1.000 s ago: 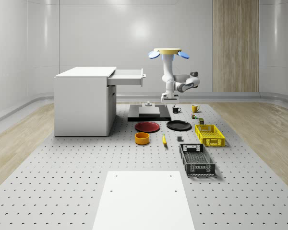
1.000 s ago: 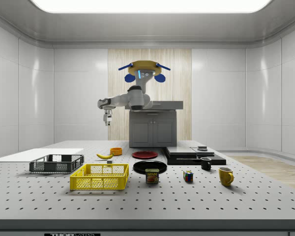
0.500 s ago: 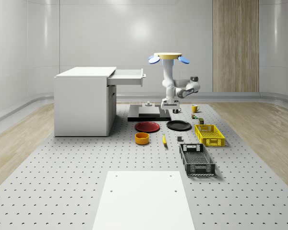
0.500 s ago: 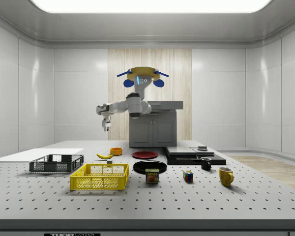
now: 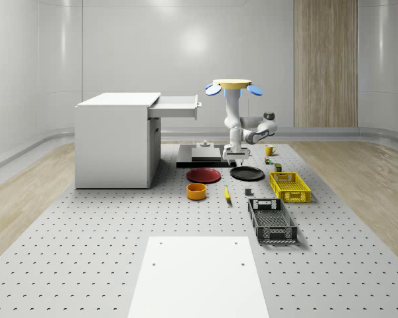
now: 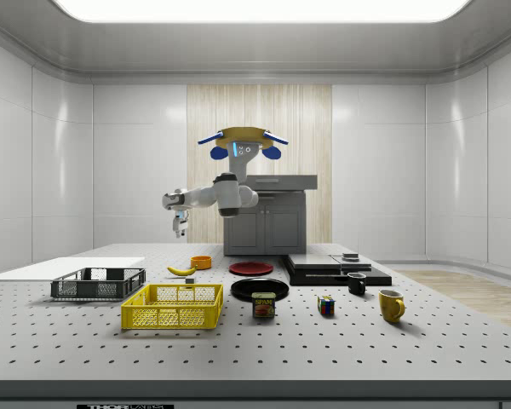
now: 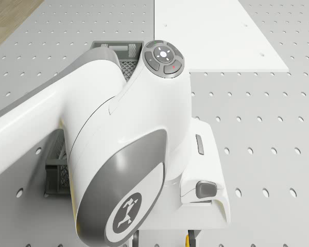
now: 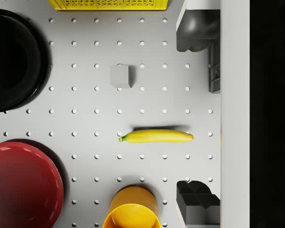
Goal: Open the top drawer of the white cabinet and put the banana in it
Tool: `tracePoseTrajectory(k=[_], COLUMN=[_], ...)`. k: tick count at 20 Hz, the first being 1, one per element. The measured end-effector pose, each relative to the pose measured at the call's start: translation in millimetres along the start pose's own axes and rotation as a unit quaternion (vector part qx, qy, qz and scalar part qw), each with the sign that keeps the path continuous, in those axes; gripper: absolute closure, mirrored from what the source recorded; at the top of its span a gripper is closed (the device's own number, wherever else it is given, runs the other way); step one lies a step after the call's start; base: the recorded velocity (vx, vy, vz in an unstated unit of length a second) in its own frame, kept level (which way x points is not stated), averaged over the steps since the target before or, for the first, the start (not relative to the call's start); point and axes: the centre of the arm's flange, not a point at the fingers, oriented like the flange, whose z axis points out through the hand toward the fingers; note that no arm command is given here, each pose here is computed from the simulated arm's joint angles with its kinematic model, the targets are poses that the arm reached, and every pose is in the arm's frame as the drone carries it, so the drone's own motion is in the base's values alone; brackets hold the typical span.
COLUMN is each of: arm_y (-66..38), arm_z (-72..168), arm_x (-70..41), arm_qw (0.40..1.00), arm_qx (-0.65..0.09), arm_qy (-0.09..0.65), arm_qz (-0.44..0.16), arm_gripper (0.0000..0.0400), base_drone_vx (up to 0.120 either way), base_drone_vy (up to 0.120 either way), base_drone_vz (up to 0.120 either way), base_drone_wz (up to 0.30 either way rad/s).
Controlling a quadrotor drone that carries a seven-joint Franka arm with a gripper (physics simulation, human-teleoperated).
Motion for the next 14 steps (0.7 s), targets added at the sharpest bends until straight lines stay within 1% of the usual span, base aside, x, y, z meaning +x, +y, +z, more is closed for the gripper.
tracePoseTrajectory(k=[14], arm_y=[0.0], arm_z=[0.0], arm_x=[0.0], arm_qw=[1.0], arm_qx=[0.0], arm_qy=[0.0], arm_qz=[0.0], arm_gripper=[0.0], base_drone_vx=[0.0], base_drone_vy=[0.0], base_drone_vz=[-0.12], base_drone_wz=[0.0])
